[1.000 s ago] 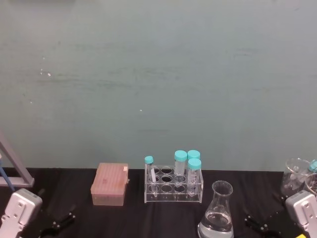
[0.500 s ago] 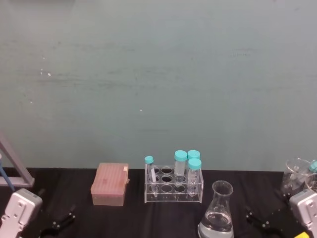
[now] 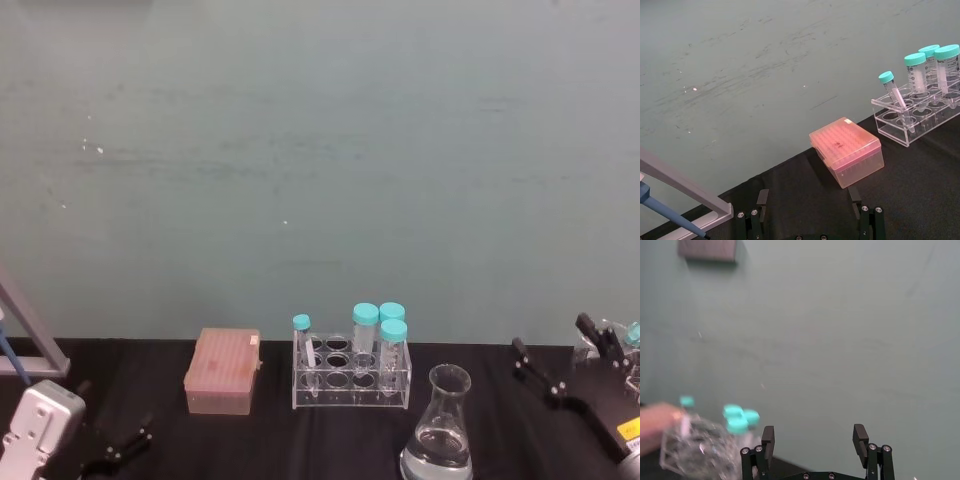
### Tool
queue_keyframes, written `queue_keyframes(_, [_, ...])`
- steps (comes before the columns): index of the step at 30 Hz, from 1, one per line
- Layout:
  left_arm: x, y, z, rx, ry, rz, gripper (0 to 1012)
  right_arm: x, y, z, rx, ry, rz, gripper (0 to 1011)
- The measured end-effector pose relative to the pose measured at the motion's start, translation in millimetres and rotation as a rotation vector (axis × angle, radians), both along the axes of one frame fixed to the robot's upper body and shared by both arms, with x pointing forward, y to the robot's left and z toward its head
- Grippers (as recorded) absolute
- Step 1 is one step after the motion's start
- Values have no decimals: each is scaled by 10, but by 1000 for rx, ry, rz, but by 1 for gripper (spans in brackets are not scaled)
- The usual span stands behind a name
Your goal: Pick up the beaker with the right gripper, shake it three times, and then put it down.
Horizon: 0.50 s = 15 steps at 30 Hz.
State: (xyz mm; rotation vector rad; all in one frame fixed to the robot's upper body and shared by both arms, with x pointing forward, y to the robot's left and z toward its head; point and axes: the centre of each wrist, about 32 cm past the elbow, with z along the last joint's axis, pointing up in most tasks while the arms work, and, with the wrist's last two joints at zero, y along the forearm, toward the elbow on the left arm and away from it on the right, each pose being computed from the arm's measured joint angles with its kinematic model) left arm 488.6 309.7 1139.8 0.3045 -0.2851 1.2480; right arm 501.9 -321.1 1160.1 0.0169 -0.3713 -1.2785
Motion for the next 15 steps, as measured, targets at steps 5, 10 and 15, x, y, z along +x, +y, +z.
queue_keyframes(5, [0, 0, 0, 0, 0, 0, 1000, -11, -4, 71, 74, -7, 117, 1003])
queue_keyframes(10, [0, 0, 0, 0, 0, 0, 1000, -33, -5, 106, 80, 65, 252, 1003])
queue_keyframes(15, [0, 0, 0, 0, 0, 0, 1000, -52, 14, 114, 62, 108, 308, 1004])
